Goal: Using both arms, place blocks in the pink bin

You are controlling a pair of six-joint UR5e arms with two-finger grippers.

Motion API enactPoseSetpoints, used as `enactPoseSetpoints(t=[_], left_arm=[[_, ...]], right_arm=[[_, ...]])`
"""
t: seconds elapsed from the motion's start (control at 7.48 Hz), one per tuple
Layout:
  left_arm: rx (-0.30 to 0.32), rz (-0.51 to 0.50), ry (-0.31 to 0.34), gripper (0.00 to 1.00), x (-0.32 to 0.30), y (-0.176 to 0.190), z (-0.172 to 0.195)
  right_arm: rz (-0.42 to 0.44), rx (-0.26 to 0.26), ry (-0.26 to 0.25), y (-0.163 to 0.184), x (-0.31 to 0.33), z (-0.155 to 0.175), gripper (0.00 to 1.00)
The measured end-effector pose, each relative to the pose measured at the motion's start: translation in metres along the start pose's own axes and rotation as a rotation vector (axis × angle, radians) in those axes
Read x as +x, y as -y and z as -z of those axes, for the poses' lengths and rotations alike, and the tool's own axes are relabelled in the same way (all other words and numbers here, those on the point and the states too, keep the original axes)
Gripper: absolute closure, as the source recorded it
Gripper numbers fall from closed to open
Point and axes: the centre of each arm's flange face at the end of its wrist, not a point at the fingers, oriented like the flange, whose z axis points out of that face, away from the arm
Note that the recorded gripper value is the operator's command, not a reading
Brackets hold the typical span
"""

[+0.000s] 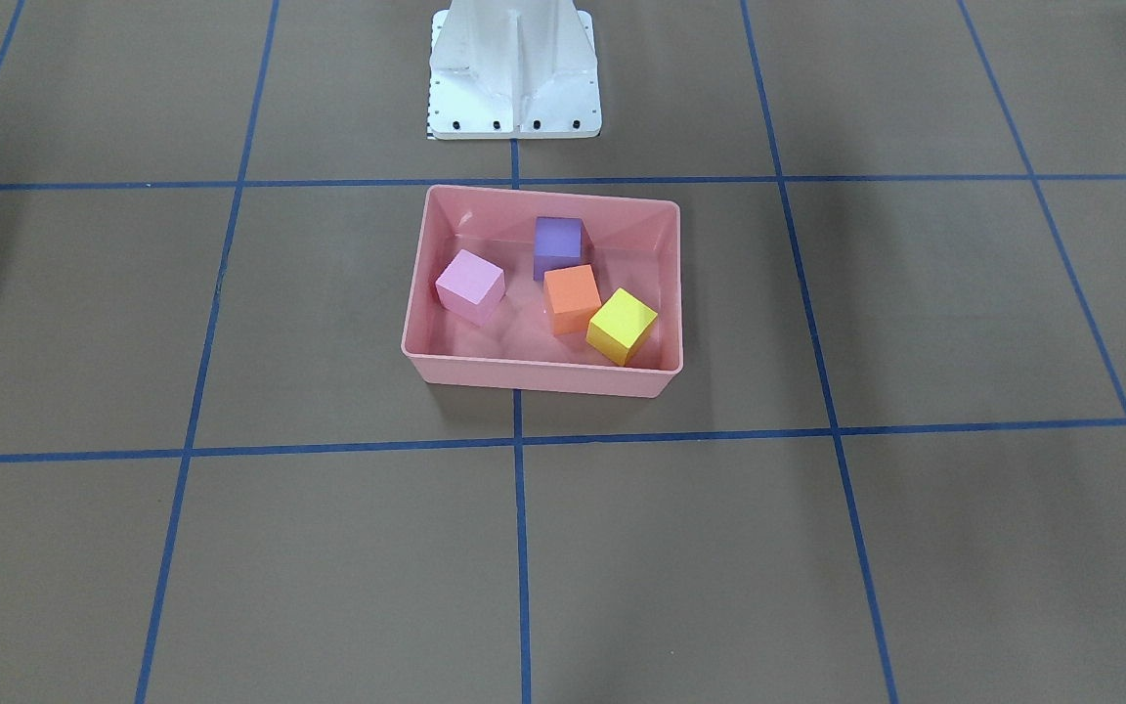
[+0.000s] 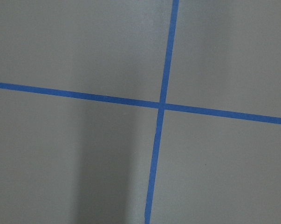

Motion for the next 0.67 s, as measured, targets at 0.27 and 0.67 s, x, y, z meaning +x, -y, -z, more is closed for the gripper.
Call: enactPoseSetpoints(t=[0.27,0.67], left_arm=[[0.0,0.001,0.001,0.0,-0.0009,0.0003,-0.0008],[0.0,0.001,0.001,0.0,-0.0015,0.0003,-0.0014]], right_arm=[[0.001,0.001,0.001,0.0001,-0.0004,0.0003,0.0],[0.003,0.002,0.001,0.0003,-0.0007,0.0006,0.0]])
